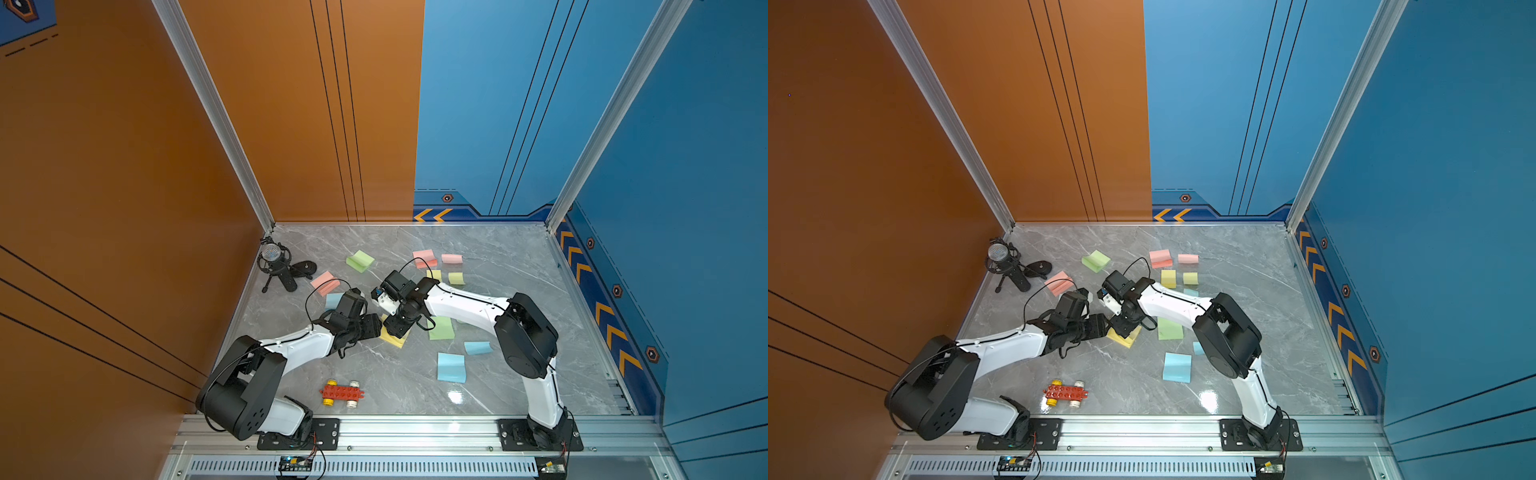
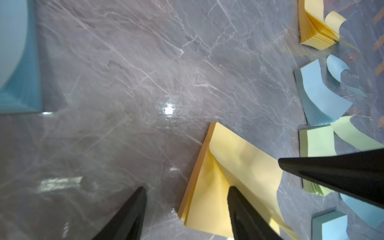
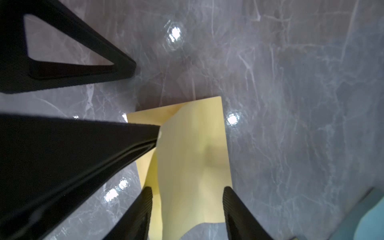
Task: Tear off pages from different memo pads
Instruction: Pick up the memo pad from the center of the board, then tear off the paper from the memo pad.
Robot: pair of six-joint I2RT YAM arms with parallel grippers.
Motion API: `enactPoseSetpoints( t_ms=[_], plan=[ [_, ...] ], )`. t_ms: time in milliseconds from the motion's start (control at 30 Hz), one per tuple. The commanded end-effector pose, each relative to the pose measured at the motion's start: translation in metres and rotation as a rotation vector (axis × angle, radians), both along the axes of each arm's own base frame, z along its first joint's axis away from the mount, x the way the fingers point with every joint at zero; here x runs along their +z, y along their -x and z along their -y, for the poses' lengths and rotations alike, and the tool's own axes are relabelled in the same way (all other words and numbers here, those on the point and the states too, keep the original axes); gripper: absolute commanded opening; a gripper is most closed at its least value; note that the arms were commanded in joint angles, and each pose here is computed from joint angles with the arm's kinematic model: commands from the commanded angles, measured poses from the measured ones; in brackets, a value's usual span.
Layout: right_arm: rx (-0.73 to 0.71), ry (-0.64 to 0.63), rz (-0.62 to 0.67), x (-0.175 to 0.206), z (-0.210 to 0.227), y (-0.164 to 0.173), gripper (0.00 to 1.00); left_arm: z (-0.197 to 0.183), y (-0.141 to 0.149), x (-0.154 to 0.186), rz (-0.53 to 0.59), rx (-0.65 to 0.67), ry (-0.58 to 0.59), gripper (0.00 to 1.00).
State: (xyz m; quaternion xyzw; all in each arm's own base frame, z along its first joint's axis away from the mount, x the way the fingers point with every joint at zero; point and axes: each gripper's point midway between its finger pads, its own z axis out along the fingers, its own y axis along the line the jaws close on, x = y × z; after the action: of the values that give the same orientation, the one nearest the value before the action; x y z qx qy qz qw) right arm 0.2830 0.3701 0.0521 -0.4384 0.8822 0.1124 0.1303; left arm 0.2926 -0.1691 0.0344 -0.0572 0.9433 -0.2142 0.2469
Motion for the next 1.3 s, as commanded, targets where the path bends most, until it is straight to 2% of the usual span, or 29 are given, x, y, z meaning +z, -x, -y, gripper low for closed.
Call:
enactPoseSetpoints(
  t_ms=[0, 100, 233, 367, 500, 533, 567, 600, 767, 900, 1067, 1267],
  plan=[
    [-0.030, 0.052, -0.019, -0.016, 0.000, 0.002, 0.57, -0.007, 0.010, -0.011, -0.031, 0.001, -0.032, 0.66],
    [-0.038, 0.063, -0.010, -0.018, -0.001, 0.002, 0.54, -0.007, 0.010, -0.009, -0.025, 0.001, -0.027, 0.66],
    [-0.051, 0.079, -0.002, -0.021, 0.003, -0.002, 0.44, -0.008, 0.010, -0.005, -0.016, 0.001, -0.022, 0.66],
    [-0.063, 0.069, 0.004, -0.015, 0.007, -0.007, 0.20, -0.012, 0.013, -0.002, -0.009, 0.009, -0.028, 0.67],
    [-0.043, 0.025, 0.023, 0.011, 0.009, -0.010, 0.18, -0.021, 0.019, 0.002, 0.002, 0.023, -0.045, 0.69],
    [-0.030, 0.023, 0.024, 0.016, 0.009, -0.009, 0.14, -0.022, 0.019, 0.005, 0.007, 0.026, -0.045, 0.69],
    [-0.015, 0.031, 0.025, 0.021, 0.012, -0.010, 0.05, -0.023, 0.021, 0.010, 0.019, 0.027, -0.038, 0.70],
    [0.009, 0.041, 0.033, 0.027, 0.013, -0.009, 0.00, -0.023, 0.022, 0.018, 0.041, 0.028, -0.023, 0.71],
    [0.122, 0.049, 0.090, 0.054, 0.021, -0.004, 0.00, -0.024, 0.026, 0.054, 0.148, 0.021, 0.026, 0.75],
    [0.231, -0.028, 0.127, 0.088, 0.022, 0.011, 0.00, -0.005, 0.030, 0.080, 0.204, -0.072, 0.097, 0.78],
    [0.405, -0.175, 0.110, 0.121, 0.019, 0.049, 0.00, 0.023, 0.043, 0.112, 0.302, -0.214, 0.157, 0.79],
    [0.597, -0.330, 0.038, 0.147, 0.026, 0.102, 0.00, 0.055, 0.077, 0.144, 0.442, -0.402, 0.248, 0.80]
  ],
)
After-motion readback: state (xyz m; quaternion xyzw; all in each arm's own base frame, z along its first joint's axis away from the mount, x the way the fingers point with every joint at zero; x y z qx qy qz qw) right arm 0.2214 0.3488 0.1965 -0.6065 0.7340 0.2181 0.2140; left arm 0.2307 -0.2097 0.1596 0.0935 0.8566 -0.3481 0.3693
